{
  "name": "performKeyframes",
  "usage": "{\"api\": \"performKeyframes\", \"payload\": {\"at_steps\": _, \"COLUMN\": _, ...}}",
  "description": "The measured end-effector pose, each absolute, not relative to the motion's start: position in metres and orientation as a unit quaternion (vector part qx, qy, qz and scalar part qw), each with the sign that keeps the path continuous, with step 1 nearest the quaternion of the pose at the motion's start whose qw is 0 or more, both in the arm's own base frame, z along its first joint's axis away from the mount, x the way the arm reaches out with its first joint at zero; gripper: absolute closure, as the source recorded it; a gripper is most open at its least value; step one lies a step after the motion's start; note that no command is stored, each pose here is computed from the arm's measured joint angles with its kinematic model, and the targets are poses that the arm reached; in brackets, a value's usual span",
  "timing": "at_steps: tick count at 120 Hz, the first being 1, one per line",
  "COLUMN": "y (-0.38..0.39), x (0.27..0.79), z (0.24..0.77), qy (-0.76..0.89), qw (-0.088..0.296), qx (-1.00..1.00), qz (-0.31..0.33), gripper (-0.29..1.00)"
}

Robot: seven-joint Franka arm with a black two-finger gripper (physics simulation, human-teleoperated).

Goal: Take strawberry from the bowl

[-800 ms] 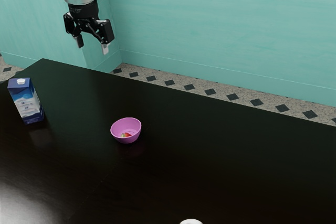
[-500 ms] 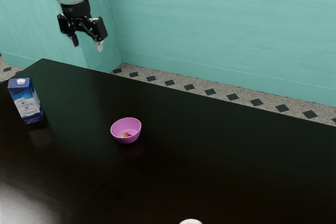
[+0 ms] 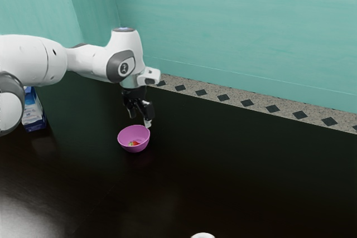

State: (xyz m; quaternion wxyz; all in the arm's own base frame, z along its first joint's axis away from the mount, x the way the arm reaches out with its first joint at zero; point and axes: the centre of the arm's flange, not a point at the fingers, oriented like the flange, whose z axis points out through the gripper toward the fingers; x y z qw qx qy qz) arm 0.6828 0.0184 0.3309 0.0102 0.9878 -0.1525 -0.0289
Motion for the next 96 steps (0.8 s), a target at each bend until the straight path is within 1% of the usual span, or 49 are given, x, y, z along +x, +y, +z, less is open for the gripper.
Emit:
{"api": "performKeyframes", "payload": {"at_steps": 8, "y": 0.021, "x": 0.683, "z": 0.32, "qy": -0.159, "qw": 0.012, "qx": 0.987, "qz": -0.027, "gripper": 0.05}}
{"api": "performKeyframes", "payload": {"at_steps": 15, "y": 0.031, "x": 0.665, "z": 0.309, "qy": -0.156, "qw": 0.015, "qx": 0.987, "qz": -0.037, "gripper": 0.07}}
{"api": "performKeyframes", "payload": {"at_steps": 29, "y": 0.035, "x": 0.646, "z": 0.286, "qy": -0.167, "qw": 0.016, "qx": 0.985, "qz": -0.043, "gripper": 0.21}}
{"api": "performKeyframes", "payload": {"at_steps": 47, "y": 0.035, "x": 0.647, "z": 0.285, "qy": -0.193, "qw": 0.012, "qx": 0.981, "qz": -0.027, "gripper": 0.36}}
{"api": "performKeyframes", "payload": {"at_steps": 59, "y": 0.035, "x": 0.648, "z": 0.283, "qy": -0.207, "qw": 0.011, "qx": 0.978, "qz": -0.021, "gripper": 0.43}}
{"api": "performKeyframes", "payload": {"at_steps": 76, "y": 0.035, "x": 0.648, "z": 0.28, "qy": -0.222, "qw": 0.011, "qx": 0.975, "qz": -0.019, "gripper": 0.47}}
{"api": "performKeyframes", "payload": {"at_steps": 96, "y": 0.034, "x": 0.646, "z": 0.275, "qy": -0.236, "qw": 0.013, "qx": 0.972, "qz": -0.02, "gripper": 0.46}}
